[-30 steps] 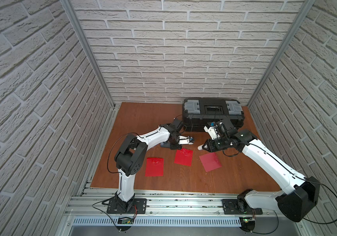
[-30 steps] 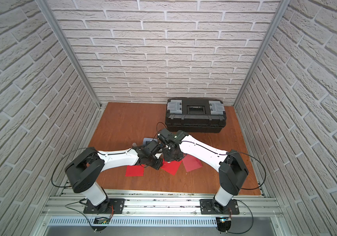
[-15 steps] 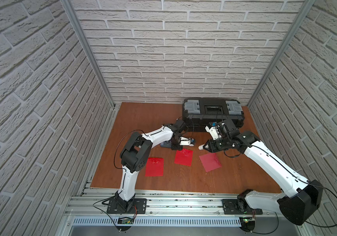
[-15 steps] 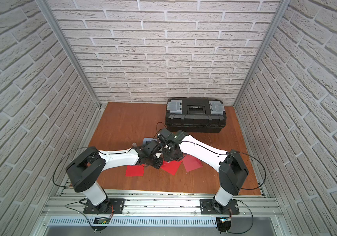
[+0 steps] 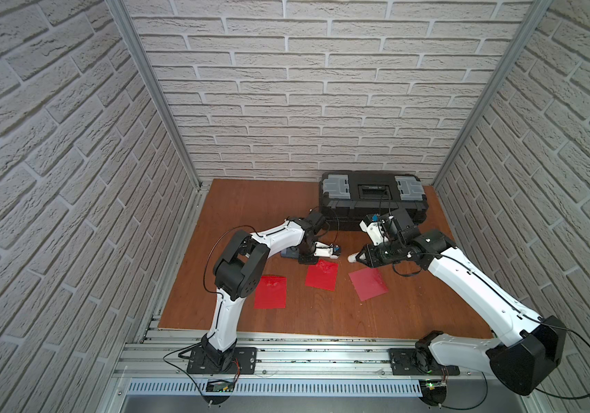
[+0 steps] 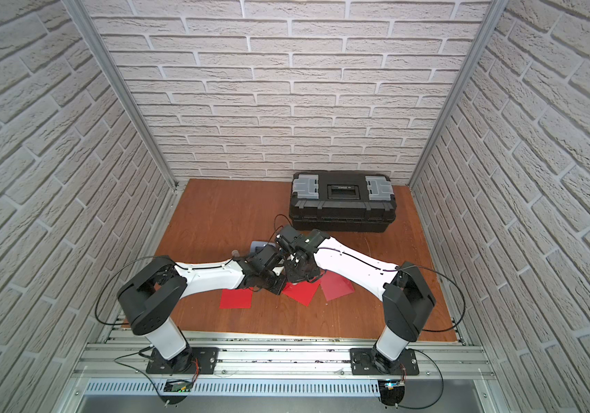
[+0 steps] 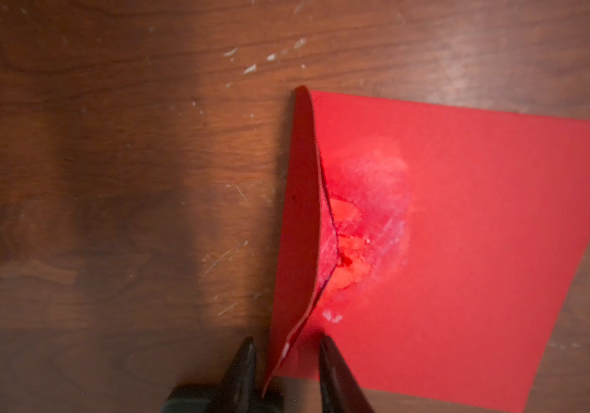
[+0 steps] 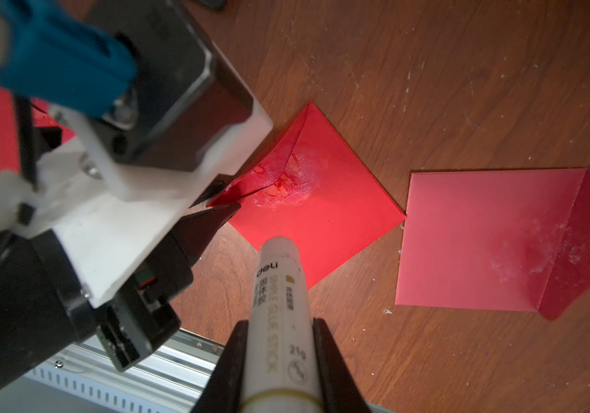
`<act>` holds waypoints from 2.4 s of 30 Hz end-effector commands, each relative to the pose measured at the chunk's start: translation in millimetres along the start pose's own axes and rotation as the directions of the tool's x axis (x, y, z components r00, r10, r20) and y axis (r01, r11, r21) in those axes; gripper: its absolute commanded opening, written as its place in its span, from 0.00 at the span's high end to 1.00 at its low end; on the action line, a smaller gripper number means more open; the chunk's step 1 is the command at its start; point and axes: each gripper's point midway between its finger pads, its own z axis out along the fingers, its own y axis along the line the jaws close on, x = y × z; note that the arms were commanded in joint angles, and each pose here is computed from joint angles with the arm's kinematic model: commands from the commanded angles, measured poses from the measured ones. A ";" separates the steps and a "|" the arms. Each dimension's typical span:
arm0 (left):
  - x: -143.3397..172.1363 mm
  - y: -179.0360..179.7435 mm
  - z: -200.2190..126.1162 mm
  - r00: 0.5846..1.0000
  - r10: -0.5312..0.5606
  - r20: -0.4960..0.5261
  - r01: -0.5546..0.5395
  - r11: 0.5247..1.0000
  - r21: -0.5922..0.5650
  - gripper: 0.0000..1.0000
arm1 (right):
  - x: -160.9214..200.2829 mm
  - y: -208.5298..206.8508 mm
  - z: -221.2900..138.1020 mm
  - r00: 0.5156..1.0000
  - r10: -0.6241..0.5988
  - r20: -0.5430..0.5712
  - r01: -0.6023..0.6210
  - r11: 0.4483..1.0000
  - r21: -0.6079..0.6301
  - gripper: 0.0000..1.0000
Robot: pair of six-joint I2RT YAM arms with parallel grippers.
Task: Seal the envelope with a glue stick
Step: Adjust the envelope at the center of the board.
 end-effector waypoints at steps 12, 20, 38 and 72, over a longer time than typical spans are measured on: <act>-1.9 -23.1 -1.4 1.000 -0.011 -0.028 0.013 0.996 0.091 0.95 | -7.9 4.4 -22.9 0.996 -0.032 0.087 0.033 0.999 -0.009 0.97; -17.0 -34.9 -22.9 0.967 -0.255 -0.019 0.256 0.966 0.038 1.00 | -1.7 10.9 -23.5 0.995 -0.034 0.096 0.038 0.998 -0.043 0.97; -34.1 -72.7 -2.9 0.243 -0.942 0.231 0.907 0.305 0.291 1.00 | 41.7 27.1 26.6 0.980 0.047 -0.195 -0.021 0.991 0.130 0.98; -2.4 -108.3 -1.0 0.380 -0.915 0.137 0.919 0.391 0.059 0.74 | 33.9 64.8 87.2 0.961 0.064 -0.268 -0.004 0.976 0.219 0.98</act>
